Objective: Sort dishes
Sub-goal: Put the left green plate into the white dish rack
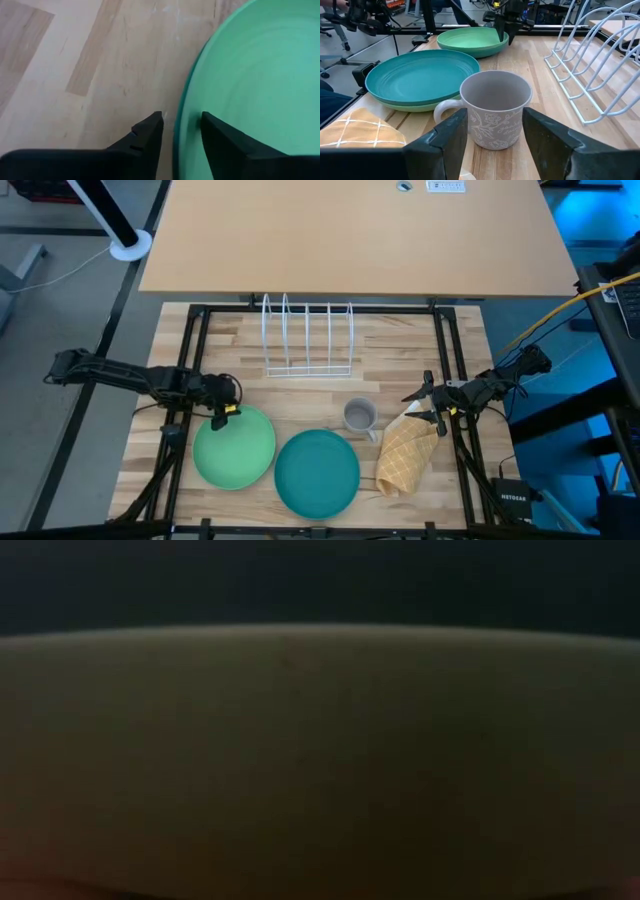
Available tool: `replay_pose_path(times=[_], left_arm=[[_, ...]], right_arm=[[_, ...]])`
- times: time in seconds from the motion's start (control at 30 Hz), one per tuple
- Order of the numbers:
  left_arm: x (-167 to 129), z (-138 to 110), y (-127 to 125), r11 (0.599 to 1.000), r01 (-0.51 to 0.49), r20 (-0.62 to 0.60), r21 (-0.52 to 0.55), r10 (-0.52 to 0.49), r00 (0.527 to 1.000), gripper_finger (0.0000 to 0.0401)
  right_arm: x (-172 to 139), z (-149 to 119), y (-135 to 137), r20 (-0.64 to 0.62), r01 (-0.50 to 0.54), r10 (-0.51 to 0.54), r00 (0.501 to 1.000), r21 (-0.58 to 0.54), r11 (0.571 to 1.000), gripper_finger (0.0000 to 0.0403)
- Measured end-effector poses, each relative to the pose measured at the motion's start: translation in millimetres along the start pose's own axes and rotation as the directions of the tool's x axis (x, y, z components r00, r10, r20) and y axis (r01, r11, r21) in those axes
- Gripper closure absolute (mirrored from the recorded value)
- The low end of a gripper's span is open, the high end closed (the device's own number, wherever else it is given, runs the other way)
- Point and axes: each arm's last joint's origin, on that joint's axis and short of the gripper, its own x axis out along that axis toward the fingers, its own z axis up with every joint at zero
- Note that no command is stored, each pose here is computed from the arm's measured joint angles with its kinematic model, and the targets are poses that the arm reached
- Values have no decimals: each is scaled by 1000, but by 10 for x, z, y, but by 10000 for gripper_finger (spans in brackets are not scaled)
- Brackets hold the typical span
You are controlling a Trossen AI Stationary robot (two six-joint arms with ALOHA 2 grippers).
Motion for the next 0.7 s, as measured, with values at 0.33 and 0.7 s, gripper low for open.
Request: replay_pose_path(times=[0.33, 0.7], left_arm=[[-28, 83, -30, 999, 22, 61, -32, -20, 998, 352], [-90, 180, -62, 999, 31, 98, -43, -26, 995, 382]], right_arm=[[0, 0, 0, 0, 0, 0, 1000, 0, 1000, 207], [0, 1, 0, 0, 0, 0, 1000, 0, 1000, 207]])
